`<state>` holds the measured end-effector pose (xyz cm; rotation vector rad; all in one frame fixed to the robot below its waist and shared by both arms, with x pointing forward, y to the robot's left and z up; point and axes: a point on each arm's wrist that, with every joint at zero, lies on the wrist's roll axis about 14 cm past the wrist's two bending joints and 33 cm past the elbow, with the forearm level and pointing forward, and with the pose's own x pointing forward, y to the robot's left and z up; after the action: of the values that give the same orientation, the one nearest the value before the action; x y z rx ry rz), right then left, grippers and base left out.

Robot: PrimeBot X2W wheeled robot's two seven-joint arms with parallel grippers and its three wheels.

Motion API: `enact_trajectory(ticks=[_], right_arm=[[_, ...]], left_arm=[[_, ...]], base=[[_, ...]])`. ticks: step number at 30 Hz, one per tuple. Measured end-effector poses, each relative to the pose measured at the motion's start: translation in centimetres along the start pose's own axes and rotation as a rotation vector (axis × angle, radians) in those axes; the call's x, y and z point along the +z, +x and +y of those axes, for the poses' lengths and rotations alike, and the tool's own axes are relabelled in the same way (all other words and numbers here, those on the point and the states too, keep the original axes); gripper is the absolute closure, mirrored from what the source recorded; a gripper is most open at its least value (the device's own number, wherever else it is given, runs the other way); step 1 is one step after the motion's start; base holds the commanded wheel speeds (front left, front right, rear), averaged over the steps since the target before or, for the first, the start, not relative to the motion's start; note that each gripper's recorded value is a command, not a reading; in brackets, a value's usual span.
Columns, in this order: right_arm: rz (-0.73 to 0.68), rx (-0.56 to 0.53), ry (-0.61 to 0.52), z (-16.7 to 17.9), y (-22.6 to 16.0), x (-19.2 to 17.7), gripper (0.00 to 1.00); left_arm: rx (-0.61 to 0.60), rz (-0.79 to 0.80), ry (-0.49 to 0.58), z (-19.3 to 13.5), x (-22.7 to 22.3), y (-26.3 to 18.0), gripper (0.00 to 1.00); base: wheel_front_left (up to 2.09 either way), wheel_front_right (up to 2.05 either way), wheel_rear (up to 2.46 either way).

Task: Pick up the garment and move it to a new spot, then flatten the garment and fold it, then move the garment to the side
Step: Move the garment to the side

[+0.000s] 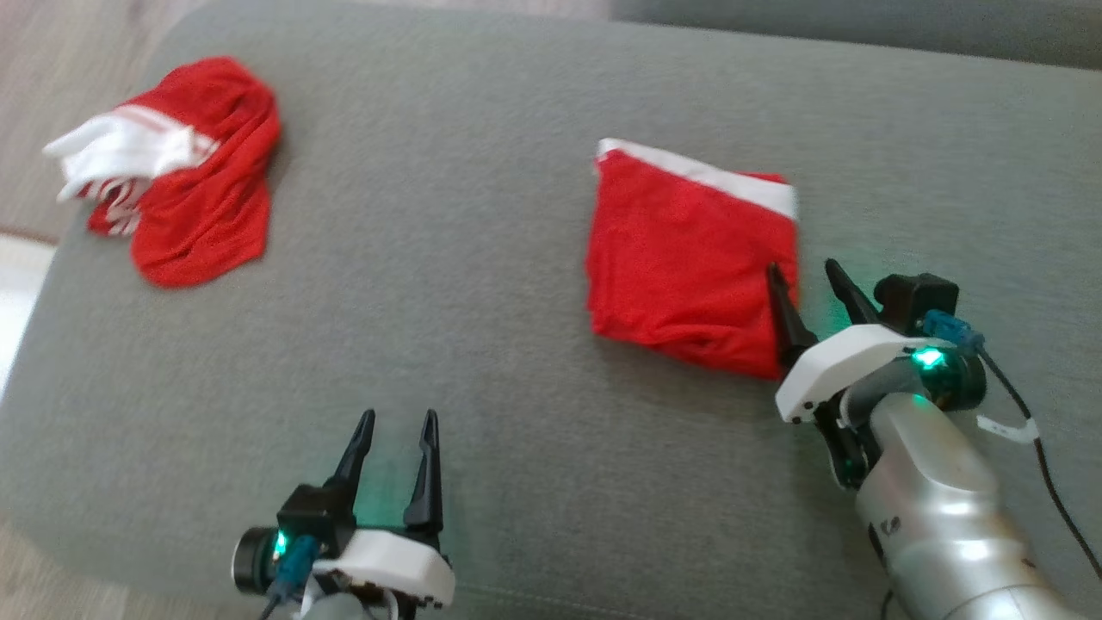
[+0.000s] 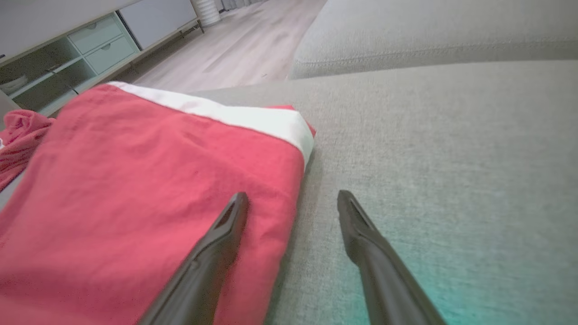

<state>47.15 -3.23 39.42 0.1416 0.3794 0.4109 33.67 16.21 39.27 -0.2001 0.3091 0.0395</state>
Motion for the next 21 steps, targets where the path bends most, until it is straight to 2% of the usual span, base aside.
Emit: enact_trajectory(ticks=[4, 5, 6, 8, 13, 21], right_arm=[[0.091, 0.009, -0.003, 0.3, 1.3, -2.6, 0.0], [0.092, 0.013, -0.006, 0.4, 1.6, -2.6, 0.33], [0.092, 0.017, -0.015, 0.4, 2.0, -2.6, 1.0], [0.085, 0.019, -0.02, 0.3, 2.4, -2.2, 1.0], [0.048, -0.042, 0.013, -1.7, 0.9, -1.4, 1.0], [-0.003, -0.205, 0.072, -7.1, -5.0, -1.6, 1.0]], left_arm=[[0.045, 0.0, 0.002, 1.4, 0.1, 0.1, 0.0], [0.054, 0.001, 0.003, 1.6, 0.1, 0.1, 0.0], [0.063, 0.003, 0.003, 1.9, 0.1, 0.1, 0.0], [0.07, 0.009, 0.003, 2.1, -0.1, 0.1, 0.0], [-0.001, 0.006, 0.028, 0.1, 0.1, 1.2, 0.0], [-0.234, -0.01, 0.06, -6.6, 0.7, 3.4, 0.0]], base=[[0.0, 0.0, 0.0], [0.0, 0.0, 0.0], [0.0, 0.0, 0.0], [0.0, 0.0, 0.0], [0.0, 0.0, 0.0], [0.0, 0.0, 0.0]])
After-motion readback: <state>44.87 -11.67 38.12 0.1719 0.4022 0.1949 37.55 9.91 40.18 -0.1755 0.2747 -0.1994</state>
